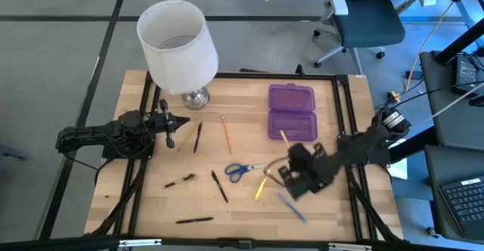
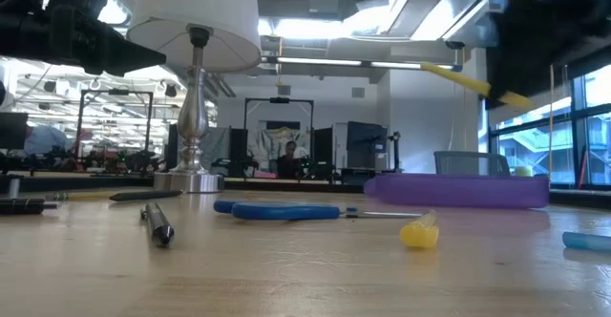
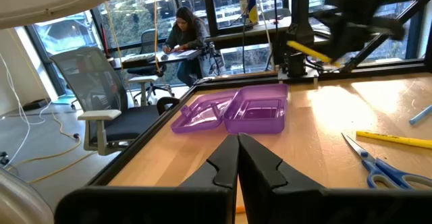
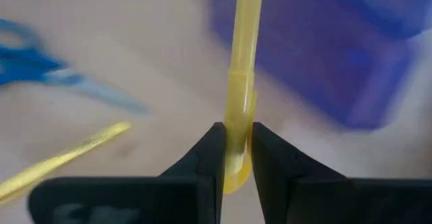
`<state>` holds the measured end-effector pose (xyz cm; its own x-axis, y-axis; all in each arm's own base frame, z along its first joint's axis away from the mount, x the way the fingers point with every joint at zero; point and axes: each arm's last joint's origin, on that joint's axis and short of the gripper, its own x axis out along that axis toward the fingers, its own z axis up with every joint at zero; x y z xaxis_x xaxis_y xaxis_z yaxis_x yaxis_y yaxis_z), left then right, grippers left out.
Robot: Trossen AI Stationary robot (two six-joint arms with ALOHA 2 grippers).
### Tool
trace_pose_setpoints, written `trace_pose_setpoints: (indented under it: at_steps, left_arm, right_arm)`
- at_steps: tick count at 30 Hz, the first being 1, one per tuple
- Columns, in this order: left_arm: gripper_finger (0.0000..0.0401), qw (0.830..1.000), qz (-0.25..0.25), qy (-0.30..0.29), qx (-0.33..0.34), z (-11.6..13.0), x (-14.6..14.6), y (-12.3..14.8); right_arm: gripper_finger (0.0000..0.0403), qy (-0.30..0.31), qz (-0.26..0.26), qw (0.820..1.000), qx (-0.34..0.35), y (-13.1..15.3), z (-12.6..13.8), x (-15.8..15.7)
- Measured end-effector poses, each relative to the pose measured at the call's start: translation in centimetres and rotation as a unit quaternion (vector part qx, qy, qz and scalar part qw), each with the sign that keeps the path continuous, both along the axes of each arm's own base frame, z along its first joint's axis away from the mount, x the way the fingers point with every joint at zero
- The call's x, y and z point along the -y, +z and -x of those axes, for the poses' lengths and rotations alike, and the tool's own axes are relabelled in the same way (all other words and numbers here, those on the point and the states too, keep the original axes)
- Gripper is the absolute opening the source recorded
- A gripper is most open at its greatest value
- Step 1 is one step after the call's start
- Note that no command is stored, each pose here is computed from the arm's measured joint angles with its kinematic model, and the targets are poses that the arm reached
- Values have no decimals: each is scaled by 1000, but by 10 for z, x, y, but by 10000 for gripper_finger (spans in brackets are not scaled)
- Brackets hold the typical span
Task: Pick & place school supplies into a supply box
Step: Put the right yellow pen into the purple supply box
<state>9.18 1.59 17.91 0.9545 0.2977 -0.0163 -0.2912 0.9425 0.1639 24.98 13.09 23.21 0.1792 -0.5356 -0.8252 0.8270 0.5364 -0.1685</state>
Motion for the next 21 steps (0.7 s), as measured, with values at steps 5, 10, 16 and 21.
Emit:
trace_pose_setpoints:
  at_steps: [5,10,16,21]
  left_arm:
    - [4,1000,0,0,0,0,0,0]
    - [4,1000,0,0,0,0,0,0]
    - [4,1000,0,0,0,0,0,0]
    - [4,1000,1,0,0,0,0,0]
  right_arm:
    - [64,36,-19,984,-173,7,-8,51]
    - [64,113,-72,954,-268,-5,-18,104]
    - [61,229,-124,914,-310,-20,-21,158]
    - [58,331,-166,900,-230,-34,-32,187]
